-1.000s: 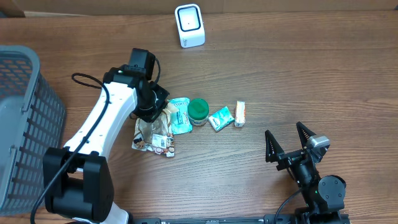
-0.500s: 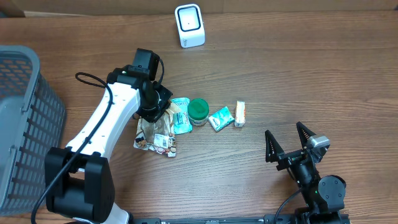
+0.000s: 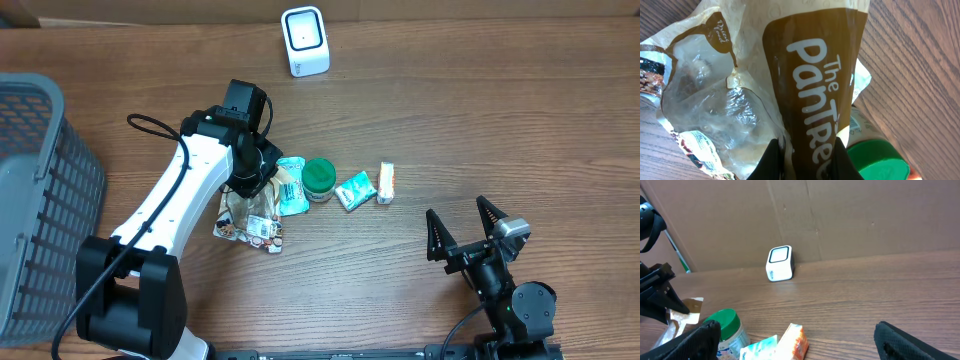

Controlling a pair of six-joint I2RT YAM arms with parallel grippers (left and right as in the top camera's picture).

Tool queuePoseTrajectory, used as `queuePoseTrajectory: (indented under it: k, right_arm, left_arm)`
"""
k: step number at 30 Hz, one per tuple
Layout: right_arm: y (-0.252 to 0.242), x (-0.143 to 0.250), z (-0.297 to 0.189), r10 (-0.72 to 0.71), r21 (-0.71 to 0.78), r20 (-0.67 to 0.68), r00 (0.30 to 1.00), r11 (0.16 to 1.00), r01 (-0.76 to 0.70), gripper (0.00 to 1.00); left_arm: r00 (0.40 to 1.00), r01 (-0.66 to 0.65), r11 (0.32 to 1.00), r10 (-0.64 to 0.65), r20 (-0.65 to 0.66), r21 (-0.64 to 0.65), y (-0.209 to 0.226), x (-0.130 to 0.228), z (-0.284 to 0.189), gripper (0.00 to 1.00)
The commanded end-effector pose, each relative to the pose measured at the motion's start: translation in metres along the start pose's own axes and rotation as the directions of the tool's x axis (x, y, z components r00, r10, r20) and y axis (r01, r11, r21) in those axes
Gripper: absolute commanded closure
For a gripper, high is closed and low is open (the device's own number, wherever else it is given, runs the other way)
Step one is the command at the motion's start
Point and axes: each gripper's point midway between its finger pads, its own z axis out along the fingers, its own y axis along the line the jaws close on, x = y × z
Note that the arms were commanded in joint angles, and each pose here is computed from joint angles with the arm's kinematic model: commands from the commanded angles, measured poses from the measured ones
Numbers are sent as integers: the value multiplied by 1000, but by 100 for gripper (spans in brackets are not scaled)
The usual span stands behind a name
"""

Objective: Scan the item barcode
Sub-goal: 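Lower the Pantree bag onto the table left of the jar, then release the bag and retract the left gripper to the basket side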

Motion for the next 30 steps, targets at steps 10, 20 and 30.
queuePoseTrajectory:
  k: [10,20,30]
  right_arm:
    - [-1,2,0,3,4,4,1000,1000,-3,0]
    - [-1,2,0,3,4,4,1000,1000,-3,0]
    - [-1,2,0,3,4,4,1000,1000,-3,0]
  left_arm:
    - [999,20,1000,-19,38,-23,5,-6,2,81]
    - [999,-18,999,17,31,36,-6,-24,-18,33]
    - [960,-202,975,177,219,98,-25,-72,-179,34]
